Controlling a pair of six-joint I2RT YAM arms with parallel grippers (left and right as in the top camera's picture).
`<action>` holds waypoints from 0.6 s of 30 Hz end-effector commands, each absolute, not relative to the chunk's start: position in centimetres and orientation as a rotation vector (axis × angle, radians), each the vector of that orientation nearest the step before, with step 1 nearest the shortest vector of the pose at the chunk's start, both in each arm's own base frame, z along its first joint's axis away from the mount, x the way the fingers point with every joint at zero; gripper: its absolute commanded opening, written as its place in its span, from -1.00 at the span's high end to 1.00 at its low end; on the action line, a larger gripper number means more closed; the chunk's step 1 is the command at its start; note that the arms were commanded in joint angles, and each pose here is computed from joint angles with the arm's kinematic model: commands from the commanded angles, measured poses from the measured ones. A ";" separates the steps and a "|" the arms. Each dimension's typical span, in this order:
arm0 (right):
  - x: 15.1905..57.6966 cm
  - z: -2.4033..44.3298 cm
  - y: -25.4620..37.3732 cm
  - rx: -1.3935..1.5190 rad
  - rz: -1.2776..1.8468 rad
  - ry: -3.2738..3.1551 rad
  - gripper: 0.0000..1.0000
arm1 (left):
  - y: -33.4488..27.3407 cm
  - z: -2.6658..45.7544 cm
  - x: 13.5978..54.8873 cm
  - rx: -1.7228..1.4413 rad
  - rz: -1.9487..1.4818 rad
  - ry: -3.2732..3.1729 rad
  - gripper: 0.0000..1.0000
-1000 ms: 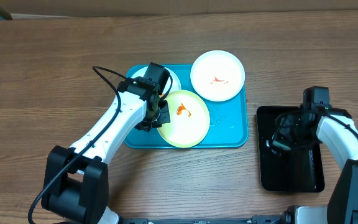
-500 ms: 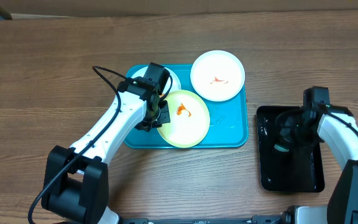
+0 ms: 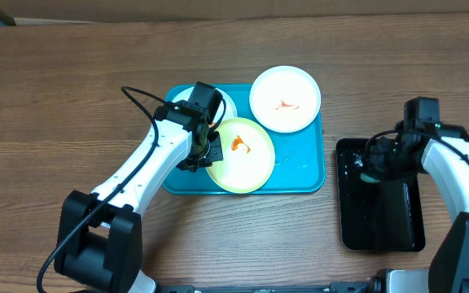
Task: Clean dirty plates on tray and stack at the side
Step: 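Grasp the green sponge with the right gripper and lift it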
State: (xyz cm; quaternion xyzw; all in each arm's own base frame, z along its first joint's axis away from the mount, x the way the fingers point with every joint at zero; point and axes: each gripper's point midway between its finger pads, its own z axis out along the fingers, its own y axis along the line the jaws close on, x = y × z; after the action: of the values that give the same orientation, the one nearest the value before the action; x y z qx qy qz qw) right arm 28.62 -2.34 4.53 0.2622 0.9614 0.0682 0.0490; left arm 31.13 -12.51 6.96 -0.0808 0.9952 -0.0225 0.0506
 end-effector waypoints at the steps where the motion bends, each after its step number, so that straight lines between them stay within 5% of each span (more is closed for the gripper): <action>1: 27.0 2.4 -1.6 0.805 0.247 2.963 0.92 | -12.3 6.9 31.1 -0.225 -0.049 3.027 0.92; 9: 24.6 -1.7 -0.5 0.819 0.313 2.958 0.92 | -12.3 6.9 31.1 -0.225 -0.049 3.027 0.91; 18: 28.2 2.9 -0.2 0.779 0.391 2.912 0.92 | -12.3 6.9 31.1 -0.226 -0.049 3.027 0.92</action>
State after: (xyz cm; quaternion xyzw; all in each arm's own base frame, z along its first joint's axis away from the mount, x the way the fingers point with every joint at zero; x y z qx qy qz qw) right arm 26.09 -0.43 1.06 0.2634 0.9574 0.1146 0.0294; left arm 31.13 -12.50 6.96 -0.0810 0.9952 -0.0225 0.0506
